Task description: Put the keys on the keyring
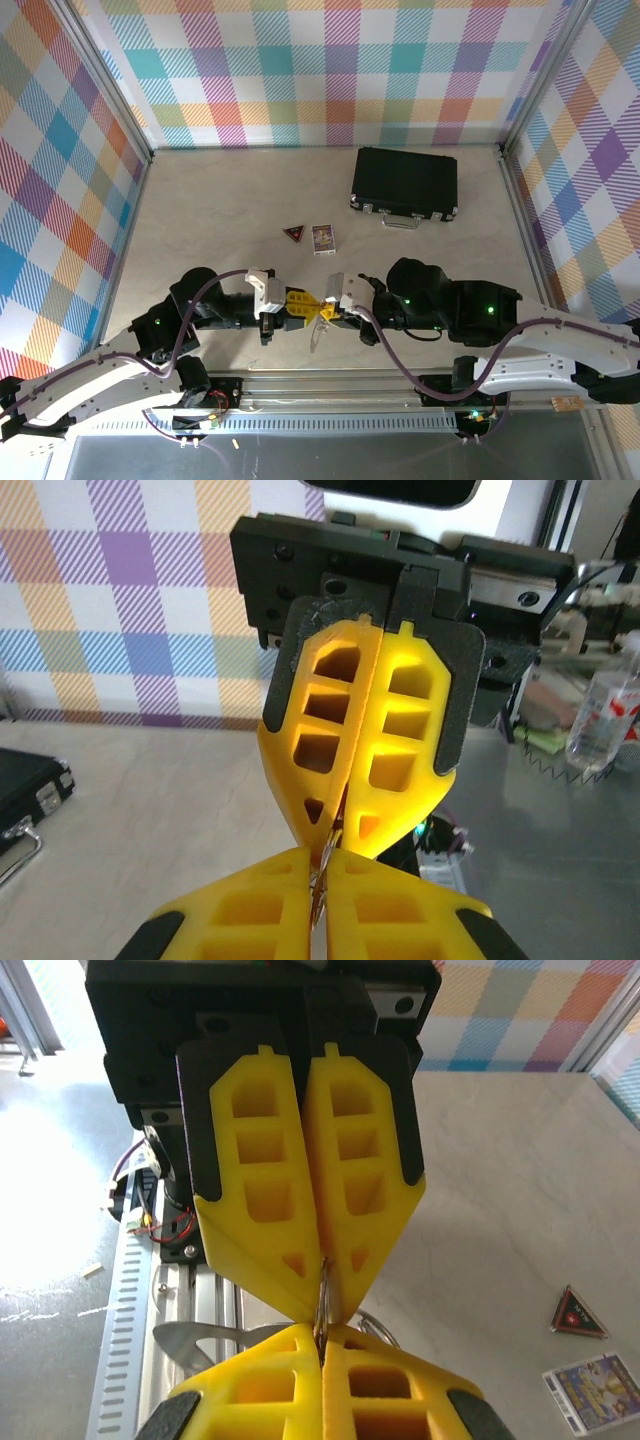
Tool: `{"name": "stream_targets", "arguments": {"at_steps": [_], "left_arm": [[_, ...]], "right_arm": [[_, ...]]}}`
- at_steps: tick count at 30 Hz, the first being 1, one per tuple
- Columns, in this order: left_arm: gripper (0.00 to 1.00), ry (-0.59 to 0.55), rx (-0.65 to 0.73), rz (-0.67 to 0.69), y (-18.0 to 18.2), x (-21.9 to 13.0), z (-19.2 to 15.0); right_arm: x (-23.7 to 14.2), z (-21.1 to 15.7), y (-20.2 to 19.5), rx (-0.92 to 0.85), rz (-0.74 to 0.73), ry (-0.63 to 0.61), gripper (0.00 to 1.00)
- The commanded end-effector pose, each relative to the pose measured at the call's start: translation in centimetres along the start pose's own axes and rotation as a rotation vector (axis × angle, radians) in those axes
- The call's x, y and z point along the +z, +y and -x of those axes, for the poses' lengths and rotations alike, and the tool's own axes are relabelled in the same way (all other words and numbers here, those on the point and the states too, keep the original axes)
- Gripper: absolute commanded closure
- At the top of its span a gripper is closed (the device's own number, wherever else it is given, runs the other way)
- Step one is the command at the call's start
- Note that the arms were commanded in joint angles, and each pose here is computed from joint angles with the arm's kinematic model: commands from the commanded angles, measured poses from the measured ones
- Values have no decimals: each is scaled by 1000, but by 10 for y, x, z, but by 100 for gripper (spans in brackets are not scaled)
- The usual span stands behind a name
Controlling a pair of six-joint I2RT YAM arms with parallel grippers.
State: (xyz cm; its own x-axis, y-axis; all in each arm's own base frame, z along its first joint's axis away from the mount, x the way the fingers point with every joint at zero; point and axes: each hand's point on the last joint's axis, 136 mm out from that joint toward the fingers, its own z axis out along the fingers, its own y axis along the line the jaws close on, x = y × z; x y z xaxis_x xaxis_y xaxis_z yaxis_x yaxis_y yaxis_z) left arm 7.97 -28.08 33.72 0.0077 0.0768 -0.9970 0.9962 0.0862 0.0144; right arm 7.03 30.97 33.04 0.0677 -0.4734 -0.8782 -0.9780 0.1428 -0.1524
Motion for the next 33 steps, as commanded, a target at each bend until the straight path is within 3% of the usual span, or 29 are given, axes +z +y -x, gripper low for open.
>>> {"name": "stream_targets", "arguments": {"at_steps": [1, 5, 12, 18, 23, 28, 33], "left_arm": [[88, 20, 55, 21, 2, -3, 8], [100, 6, 53, 25, 3, -2, 10], [100, -92, 47, -30, -10, -10, 30], [100, -202, 33, -109, -24, -14, 49], [100, -272, 20, -151, -29, -14, 56], [100, -343, -15, -187, -31, -13, 60], [100, -388, -72, -207, -29, -8, 56]], "right_arm": [[-2, -8, -5, -27, -30, 65, 100], [0, -10, -9, -38, -48, 98, 100], [4, -2, -5, -9, -30, 28, 100], [7, 10, 3, 27, 7, -83, 83], [-2, 19, 6, 40, 22, -155, 81], [-12, 24, 8, 40, 33, -204, 87], [-16, 23, 5, 29, 15, -207, 100]]}}
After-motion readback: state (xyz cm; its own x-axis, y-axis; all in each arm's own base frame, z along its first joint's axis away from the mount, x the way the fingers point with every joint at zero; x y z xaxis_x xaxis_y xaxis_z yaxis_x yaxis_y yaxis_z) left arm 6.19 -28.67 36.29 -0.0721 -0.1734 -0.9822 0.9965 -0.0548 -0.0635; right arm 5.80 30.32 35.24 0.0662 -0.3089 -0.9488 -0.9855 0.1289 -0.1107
